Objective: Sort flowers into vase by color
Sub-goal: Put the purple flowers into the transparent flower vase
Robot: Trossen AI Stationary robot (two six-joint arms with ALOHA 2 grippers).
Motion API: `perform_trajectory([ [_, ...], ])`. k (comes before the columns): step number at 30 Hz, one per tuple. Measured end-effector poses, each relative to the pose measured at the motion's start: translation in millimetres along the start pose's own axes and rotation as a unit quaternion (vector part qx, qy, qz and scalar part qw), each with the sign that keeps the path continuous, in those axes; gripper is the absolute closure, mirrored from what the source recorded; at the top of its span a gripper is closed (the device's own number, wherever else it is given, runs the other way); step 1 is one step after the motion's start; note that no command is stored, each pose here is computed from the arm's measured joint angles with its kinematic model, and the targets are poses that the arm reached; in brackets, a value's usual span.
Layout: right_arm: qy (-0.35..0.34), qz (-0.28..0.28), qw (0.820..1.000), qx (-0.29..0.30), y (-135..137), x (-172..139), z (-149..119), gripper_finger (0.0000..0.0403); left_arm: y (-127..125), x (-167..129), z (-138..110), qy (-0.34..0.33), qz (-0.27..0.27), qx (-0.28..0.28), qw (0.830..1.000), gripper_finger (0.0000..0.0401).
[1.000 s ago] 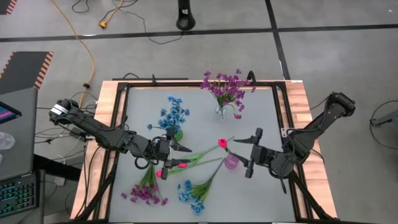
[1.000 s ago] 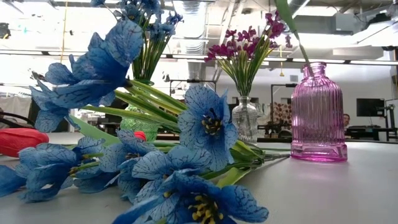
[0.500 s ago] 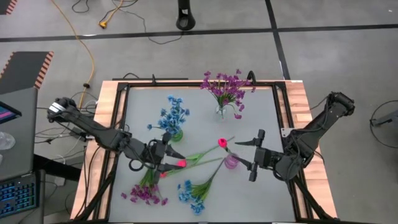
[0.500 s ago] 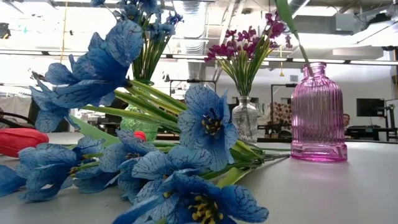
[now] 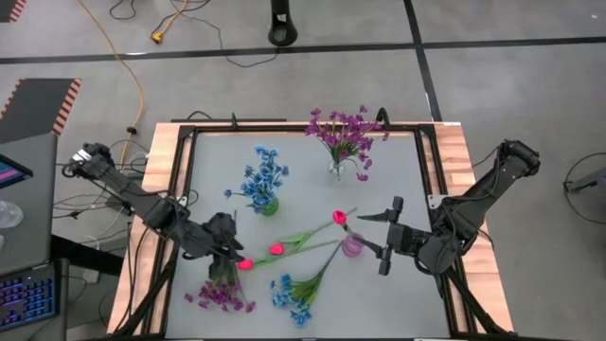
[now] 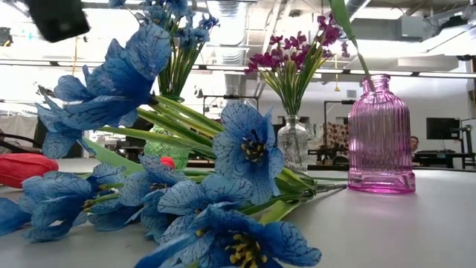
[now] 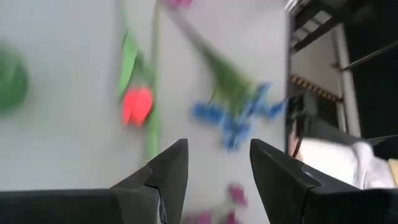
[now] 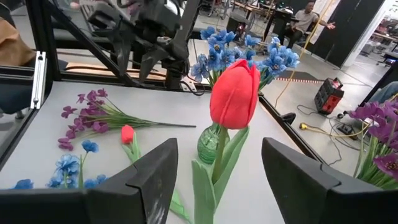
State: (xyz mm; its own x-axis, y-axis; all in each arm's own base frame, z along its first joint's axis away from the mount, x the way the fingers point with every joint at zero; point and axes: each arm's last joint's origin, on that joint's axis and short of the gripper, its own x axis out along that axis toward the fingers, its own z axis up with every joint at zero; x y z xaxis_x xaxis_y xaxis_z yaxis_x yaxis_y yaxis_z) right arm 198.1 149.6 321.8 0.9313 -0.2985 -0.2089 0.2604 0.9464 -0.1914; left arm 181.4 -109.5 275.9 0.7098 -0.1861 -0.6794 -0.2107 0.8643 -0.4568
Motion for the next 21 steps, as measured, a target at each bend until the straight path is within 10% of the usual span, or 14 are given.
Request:
perform_trajectory([
  [21,0.003,0.012,1.0,0.0,1,0,0,0.0143,57,23,-60,0.116,0.191,-0.255,0.941,0.0241],
])
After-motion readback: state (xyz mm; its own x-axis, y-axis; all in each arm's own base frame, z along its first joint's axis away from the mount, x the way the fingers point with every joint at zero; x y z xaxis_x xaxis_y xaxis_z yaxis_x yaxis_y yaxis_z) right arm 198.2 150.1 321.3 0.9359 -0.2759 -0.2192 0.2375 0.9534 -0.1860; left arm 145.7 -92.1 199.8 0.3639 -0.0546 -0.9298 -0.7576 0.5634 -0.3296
